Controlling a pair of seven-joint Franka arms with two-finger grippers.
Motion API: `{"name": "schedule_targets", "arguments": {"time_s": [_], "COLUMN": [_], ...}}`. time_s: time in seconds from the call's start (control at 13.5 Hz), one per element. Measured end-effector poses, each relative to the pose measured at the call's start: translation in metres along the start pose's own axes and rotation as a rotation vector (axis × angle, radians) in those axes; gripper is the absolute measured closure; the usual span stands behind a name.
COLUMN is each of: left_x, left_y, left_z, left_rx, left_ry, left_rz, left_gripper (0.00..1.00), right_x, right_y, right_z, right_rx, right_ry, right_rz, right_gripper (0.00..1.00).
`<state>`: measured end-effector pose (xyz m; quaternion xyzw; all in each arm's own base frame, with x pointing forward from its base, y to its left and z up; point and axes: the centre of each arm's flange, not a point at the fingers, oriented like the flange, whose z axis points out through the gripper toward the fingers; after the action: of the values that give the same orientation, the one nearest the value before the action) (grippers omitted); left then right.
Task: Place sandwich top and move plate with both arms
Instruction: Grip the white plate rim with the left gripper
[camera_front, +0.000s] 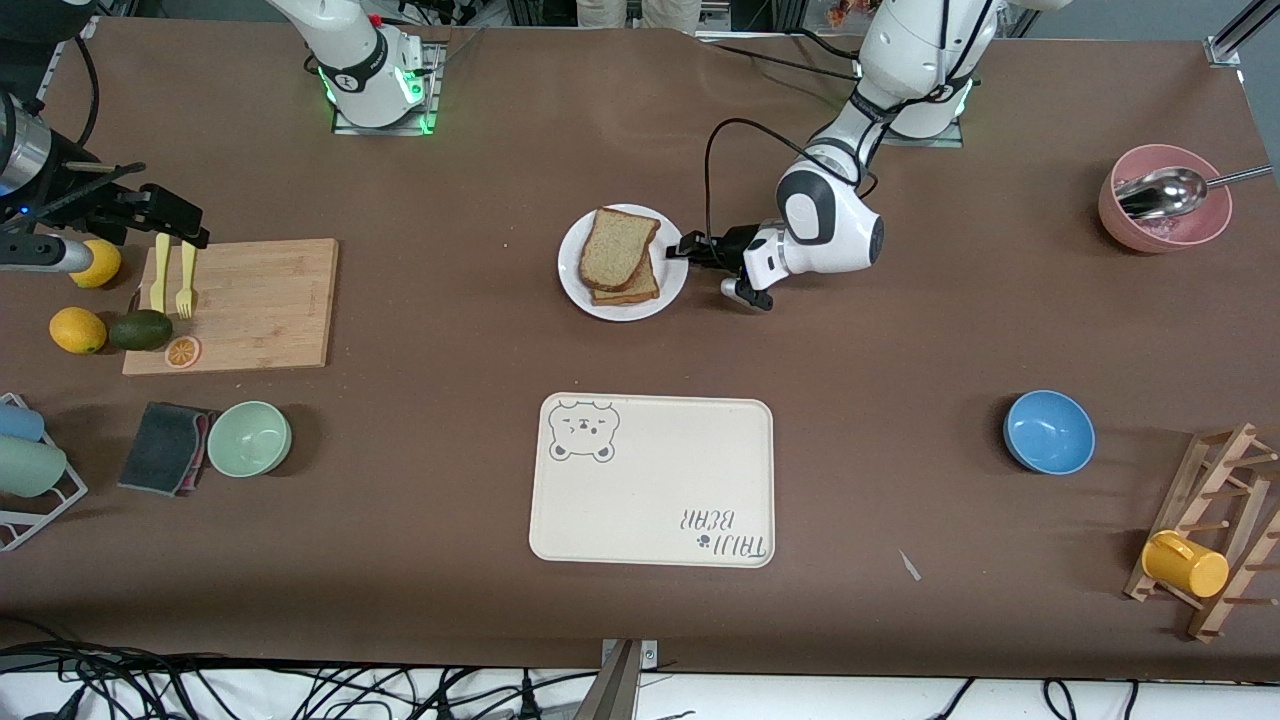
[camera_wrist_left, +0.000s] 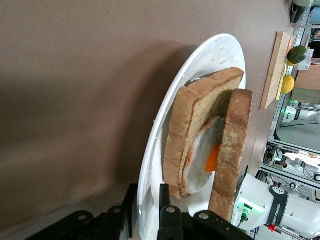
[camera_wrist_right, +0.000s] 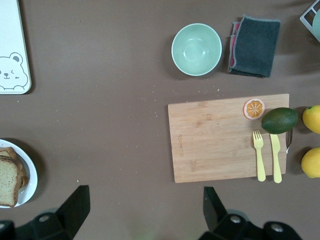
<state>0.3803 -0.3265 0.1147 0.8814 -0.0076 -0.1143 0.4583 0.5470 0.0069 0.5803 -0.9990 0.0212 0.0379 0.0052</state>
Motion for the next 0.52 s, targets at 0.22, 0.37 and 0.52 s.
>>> {"name": "schedule_targets", "arguments": {"time_s": [0.22, 0.37, 0.52], "left_x": [-0.0004, -0.0006, -0.0006], "left_y": [-0.0006, -0.0011, -0.0014], "left_z": [0.0003, 0.0005, 0.0007], "left_rx": [0.000, 0.001, 0.001], "left_ry": [-0.001, -0.002, -0.002], "left_rz": [-0.001, -0.002, -0.002], "left_gripper": [0.84, 0.84, 0.86], "right_x": [0.0000, 0.0000, 0.0000], "right_y": [0.0000, 0.0000, 0.0000], "right_z": [0.0000, 0.0000, 0.0000], "right_rx": [0.000, 0.000, 0.000], "right_ry": [0.000, 0.000, 0.000], "right_rz": [0.000, 0.000, 0.000], "right_gripper": [0.00, 0.00, 0.00]}}
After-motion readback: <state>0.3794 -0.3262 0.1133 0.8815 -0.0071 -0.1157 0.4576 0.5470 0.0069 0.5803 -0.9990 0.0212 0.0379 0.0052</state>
